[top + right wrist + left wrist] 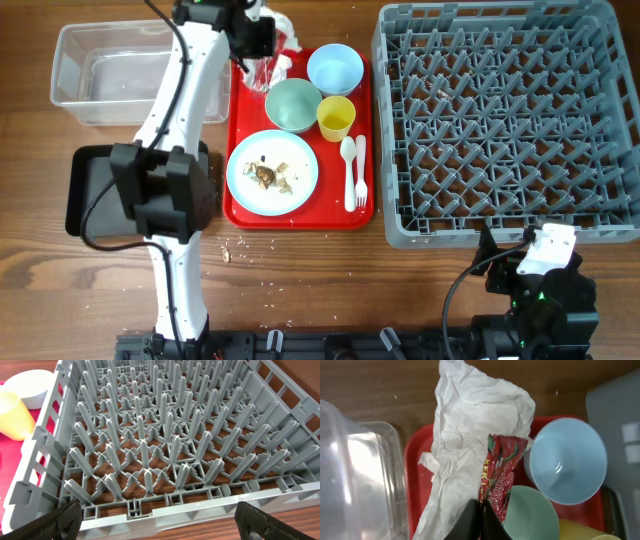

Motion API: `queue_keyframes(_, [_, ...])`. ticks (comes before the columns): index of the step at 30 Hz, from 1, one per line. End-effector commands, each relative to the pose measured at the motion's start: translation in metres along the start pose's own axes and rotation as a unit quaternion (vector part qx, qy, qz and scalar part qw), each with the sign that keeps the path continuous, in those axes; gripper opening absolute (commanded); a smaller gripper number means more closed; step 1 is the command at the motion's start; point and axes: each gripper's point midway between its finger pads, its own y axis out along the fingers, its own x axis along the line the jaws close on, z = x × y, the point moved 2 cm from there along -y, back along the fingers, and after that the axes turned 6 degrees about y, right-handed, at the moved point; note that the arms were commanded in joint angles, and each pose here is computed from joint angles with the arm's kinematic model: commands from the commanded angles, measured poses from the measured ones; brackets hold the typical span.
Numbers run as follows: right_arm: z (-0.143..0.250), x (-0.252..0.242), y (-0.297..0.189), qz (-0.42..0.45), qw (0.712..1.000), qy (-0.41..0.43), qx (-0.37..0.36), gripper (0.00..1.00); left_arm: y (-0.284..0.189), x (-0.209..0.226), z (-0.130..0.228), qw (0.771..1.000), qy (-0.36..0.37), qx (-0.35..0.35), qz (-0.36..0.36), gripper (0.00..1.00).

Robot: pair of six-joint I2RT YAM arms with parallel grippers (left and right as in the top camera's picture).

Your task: Sort waste into correct bins and load items into the dishwasher rack

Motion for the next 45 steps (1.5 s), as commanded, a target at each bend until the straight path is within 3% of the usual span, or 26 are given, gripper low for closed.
queue_keyframes(1, [-0.002, -0.001, -0.001, 0.004, 1.0, 0.0, -0.007, 1.0, -0.059, 0.031, -0.035, 0.991, -0.101, -0.088, -0.005, 0.04])
queue_keyframes(4, [-0.002, -0.001, -0.001, 0.004, 1.0, -0.001, -0.007, 1.0, -0.093, 0.081, -0.046, 0.972, -0.193, -0.135, -0.023, 0.04])
queue_keyframes(8, [-0.002, -0.001, -0.001, 0.004, 1.0, 0.0, -0.007, 1.0, -0.105, 0.164, -0.019, 0.913, -0.384, -0.129, -0.053, 0.04])
queue_keyframes(10, [-0.002, -0.001, -0.001, 0.004, 1.0, -0.001, -0.007, 1.0, -0.111, 0.187, -0.013, 0.891, -0.429, -0.135, -0.063, 0.04])
queue_keyframes(15, [-0.002, -0.001, -0.001, 0.004, 1.0, 0.0, -0.007, 1.0, -0.098, 0.219, 0.013, 0.821, -0.548, -0.122, -0.102, 0.04])
queue_keyframes(17, [-0.002, -0.001, -0.001, 0.004, 1.0, -0.001, -0.007, 1.0, -0.086, 0.224, 0.026, 0.779, -0.606, -0.114, -0.116, 0.04])
queue_keyframes(19, [-0.002, -0.001, -0.001, 0.004, 1.0, 0.0, -0.007, 1.0, -0.082, 0.225, 0.029, 0.771, -0.616, -0.111, -0.119, 0.04])
queue_keyframes(20, [-0.002, -0.001, -0.001, 0.004, 1.0, -0.001, -0.007, 1.0, -0.081, 0.225, 0.03, 0.77, -0.617, -0.111, -0.119, 0.12])
queue_keyframes(22, [-0.002, -0.001, -0.001, 0.004, 1.0, 0.0, -0.007, 1.0, -0.081, 0.225, 0.03, 0.77, -0.617, -0.111, -0.12, 0.98])
queue_keyframes(25, [-0.002, -0.001, -0.001, 0.004, 1.0, 0.0, -0.007, 1.0, -0.08, 0.219, 0.028, 0.782, -0.606, -0.101, -0.102, 1.0])
queue_keyframes(26, [-0.002, -0.001, -0.001, 0.004, 1.0, 0.0, -0.007, 1.0, -0.08, 0.209, 0.021, 0.808, -0.578, -0.095, -0.069, 0.95])
queue_keyframes(27, [-0.002, -0.001, -0.001, 0.004, 1.0, 0.0, -0.007, 1.0, -0.086, 0.184, -0.001, 0.864, -0.493, -0.098, 0.021, 0.94])
queue_keyframes(28, [-0.002, -0.001, -0.001, 0.004, 1.0, 0.0, -0.007, 1.0, -0.095, 0.156, -0.019, 0.9, -0.411, -0.109, 0.097, 0.89])
queue_keyframes(30, [-0.002, -0.001, -0.001, 0.004, 1.0, 0.0, -0.007, 1.0, -0.106, 0.106, -0.034, 0.933, -0.302, -0.118, 0.155, 0.82])
queue_keyframes(32, [-0.002, -0.001, -0.001, 0.004, 1.0, -0.001, -0.007, 1.0, -0.101, 0.059, -0.038, 0.957, -0.207, -0.112, 0.167, 0.77])
queue_keyframes(33, [-0.002, -0.001, -0.001, 0.004, 1.0, -0.001, -0.007, 1.0, -0.093, 0.043, -0.038, 0.966, -0.184, -0.109, 0.145, 0.68])
queue_keyframes(34, [-0.002, -0.001, -0.001, 0.004, 1.0, 0.0, -0.007, 1.0, -0.083, 0.033, -0.038, 0.974, -0.173, -0.107, 0.101, 0.66])
queue_keyframes(38, [-0.002, -0.001, -0.001, 0.004, 1.0, 0.0, -0.007, 1.0, -0.034, -0.004, -0.027, 0.988, -0.12, -0.086, -0.043, 0.66])
queue_keyframes(41, [-0.002, -0.001, -0.001, 0.004, 1.0, 0.0, -0.007, 1.0, -0.003, -0.011, -0.018, 0.995, -0.056, -0.06, -0.05, 0.68])
queue_keyframes(43, [-0.002, -0.001, -0.001, 0.004, 1.0, -0.001, -0.007, 1.0, 0.016, 0.007, -0.012, 0.995, -0.062, -0.044, -0.062, 0.66])
queue_keyframes(45, [-0.002, -0.001, -0.001, 0.004, 1.0, 0.0, -0.007, 1.0, 0.036, 0.021, -0.004, 0.998, -0.024, -0.024, -0.052, 0.64])
